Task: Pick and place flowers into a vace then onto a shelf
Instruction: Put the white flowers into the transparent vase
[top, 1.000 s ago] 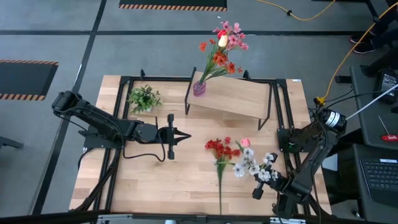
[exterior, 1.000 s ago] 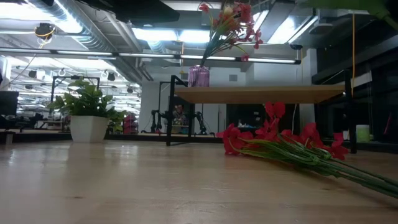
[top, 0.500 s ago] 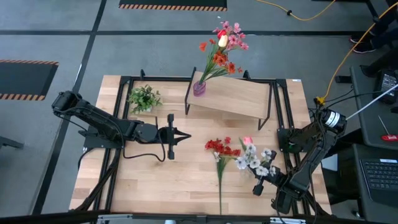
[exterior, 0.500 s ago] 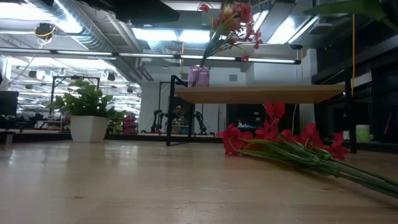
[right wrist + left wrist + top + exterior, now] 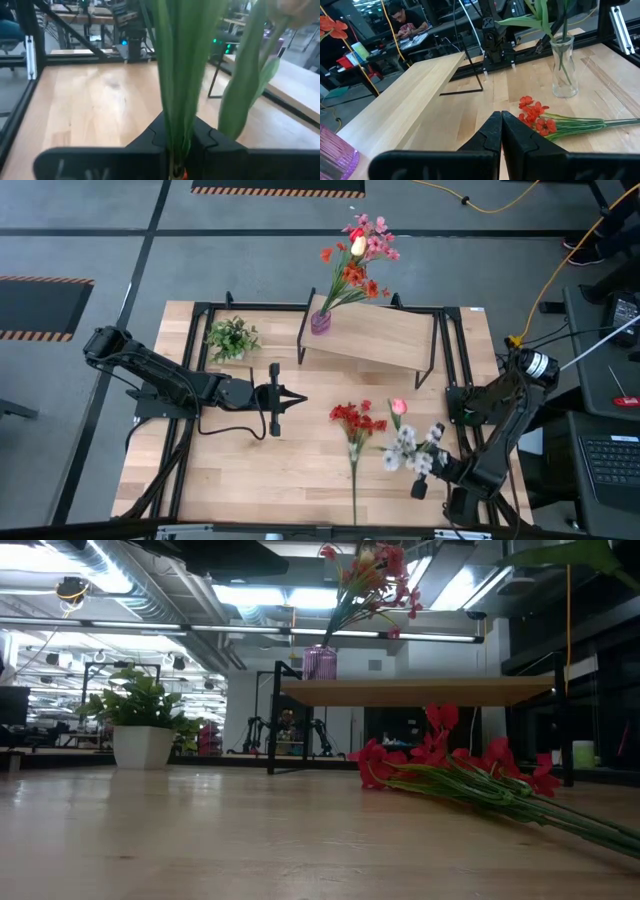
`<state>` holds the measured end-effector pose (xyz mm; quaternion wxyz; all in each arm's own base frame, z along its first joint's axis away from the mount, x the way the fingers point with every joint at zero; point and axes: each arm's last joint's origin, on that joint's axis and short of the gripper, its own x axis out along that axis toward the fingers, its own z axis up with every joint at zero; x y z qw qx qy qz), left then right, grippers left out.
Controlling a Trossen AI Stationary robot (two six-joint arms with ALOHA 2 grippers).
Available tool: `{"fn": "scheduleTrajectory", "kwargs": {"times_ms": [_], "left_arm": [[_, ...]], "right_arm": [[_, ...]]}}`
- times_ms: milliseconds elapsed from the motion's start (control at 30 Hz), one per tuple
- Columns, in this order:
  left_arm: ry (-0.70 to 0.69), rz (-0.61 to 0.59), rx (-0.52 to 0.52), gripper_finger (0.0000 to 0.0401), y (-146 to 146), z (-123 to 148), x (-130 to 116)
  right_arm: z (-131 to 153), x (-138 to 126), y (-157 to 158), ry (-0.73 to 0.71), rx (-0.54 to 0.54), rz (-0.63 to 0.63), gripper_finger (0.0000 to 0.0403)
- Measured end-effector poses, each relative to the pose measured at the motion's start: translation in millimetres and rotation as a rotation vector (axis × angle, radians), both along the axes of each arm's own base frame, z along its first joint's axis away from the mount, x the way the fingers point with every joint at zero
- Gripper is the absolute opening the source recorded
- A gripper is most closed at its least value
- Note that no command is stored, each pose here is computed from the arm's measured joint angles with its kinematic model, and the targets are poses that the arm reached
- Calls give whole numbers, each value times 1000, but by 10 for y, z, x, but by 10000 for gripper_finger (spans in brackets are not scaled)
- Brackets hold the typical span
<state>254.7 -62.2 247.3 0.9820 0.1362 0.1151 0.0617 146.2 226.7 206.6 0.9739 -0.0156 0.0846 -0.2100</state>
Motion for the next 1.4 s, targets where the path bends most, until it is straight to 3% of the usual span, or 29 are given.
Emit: {"fn": "scheduleTrajectory", "kwargs": {"times_ms": [400,700,867,1400], "left_arm": [[4,0,0,6,0,-4,-1],[1,5,-22,6,0,-4,-1],[1,5,-23,6,-1,-4,-1],[1,5,-22,6,0,-5,-1]], "right_arm": [[-11,-10,-2,111,61,29,45],[-16,-19,-17,126,46,28,158],[15,-40,-30,222,132,56,199],[309,-170,-202,391,342,134,210]]}}
